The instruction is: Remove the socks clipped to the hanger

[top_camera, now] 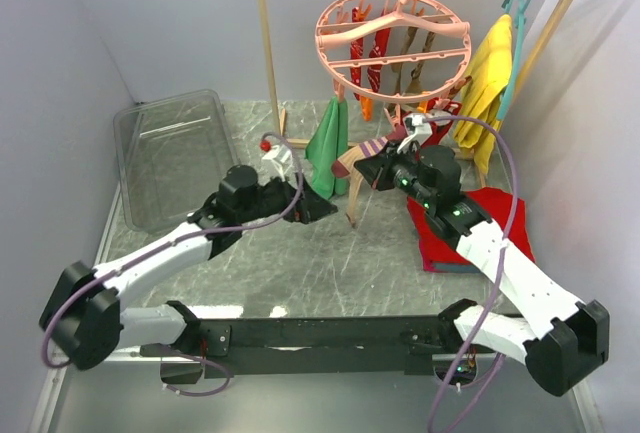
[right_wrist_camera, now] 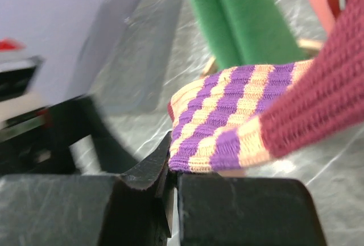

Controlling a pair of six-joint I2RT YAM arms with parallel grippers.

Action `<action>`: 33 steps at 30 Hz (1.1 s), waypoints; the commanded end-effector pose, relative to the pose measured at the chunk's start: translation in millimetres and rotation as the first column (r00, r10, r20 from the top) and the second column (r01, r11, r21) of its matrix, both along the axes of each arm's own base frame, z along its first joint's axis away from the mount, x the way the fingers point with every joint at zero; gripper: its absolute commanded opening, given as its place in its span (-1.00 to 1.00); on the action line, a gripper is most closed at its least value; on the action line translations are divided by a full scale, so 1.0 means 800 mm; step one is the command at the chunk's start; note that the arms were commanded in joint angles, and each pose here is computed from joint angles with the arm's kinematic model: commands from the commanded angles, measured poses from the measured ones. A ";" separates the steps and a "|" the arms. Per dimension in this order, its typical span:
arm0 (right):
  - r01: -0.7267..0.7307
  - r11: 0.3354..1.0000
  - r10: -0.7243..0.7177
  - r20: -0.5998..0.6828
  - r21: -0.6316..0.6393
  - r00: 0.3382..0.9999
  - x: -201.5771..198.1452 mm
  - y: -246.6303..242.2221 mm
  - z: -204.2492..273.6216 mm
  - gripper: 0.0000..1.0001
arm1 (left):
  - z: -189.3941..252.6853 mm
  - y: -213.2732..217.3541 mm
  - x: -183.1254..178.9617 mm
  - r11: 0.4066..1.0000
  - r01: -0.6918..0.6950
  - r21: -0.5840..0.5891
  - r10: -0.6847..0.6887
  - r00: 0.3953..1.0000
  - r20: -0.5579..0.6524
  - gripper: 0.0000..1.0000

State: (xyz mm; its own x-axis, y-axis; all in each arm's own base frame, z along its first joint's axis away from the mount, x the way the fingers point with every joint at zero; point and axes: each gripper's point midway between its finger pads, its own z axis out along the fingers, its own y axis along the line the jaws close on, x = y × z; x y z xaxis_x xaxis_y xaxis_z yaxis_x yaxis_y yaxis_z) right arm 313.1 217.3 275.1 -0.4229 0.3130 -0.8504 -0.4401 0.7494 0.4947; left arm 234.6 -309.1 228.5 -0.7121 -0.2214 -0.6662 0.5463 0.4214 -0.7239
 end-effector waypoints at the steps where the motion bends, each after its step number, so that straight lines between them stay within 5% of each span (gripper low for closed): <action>1: -0.104 0.990 0.110 -0.068 0.095 0.992 -0.042 0.014 0.030 -1.00 | 0.057 -0.039 -0.005 0.992 0.111 -0.055 -0.103 0.986 0.130 0.93; 6: -0.147 0.979 0.160 -0.086 0.145 0.983 -0.067 0.015 0.042 -1.00 | 0.054 -0.074 -0.017 0.986 0.159 -0.047 -0.152 0.979 0.134 0.93; 11: -0.186 0.964 0.205 -0.080 0.191 0.976 -0.086 0.017 0.052 -1.00 | 0.033 -0.092 0.006 0.998 0.061 0.012 -0.062 0.994 0.090 0.93; 17: -0.220 0.949 0.241 -0.070 0.224 0.968 -0.105 0.016 0.065 -1.00 | 0.036 -0.104 0.005 0.995 0.082 -0.052 -0.078 0.994 0.079 0.96; 21: -0.229 0.941 0.258 -0.088 0.248 0.962 -0.114 0.017 0.063 -1.00 | 0.040 -0.106 0.009 0.995 0.064 -0.074 -0.059 0.996 0.066 0.24; 24: -0.220 0.945 0.249 -0.097 0.241 0.964 -0.116 0.014 0.061 -0.94 | 0.042 -0.103 0.005 0.994 0.066 -0.088 -0.060 0.996 0.064 -0.82; 25: -0.213 0.951 0.239 -0.094 0.226 0.967 -0.116 0.011 0.061 -0.90 | 0.042 -0.100 0.004 0.995 0.058 -0.084 -0.054 0.997 0.055 -0.98; 28: -0.163 0.972 0.181 -0.096 0.169 0.979 -0.110 -0.001 0.058 -0.70 | 0.045 -0.095 -0.009 0.991 0.089 -0.098 -0.084 0.995 0.051 -0.98; 33: 0.004 1.000 -0.003 -0.067 0.010 0.998 -0.087 -0.042 0.070 0.10 | 0.051 -0.089 -0.035 0.983 0.139 -0.117 -0.137 0.990 0.031 -0.98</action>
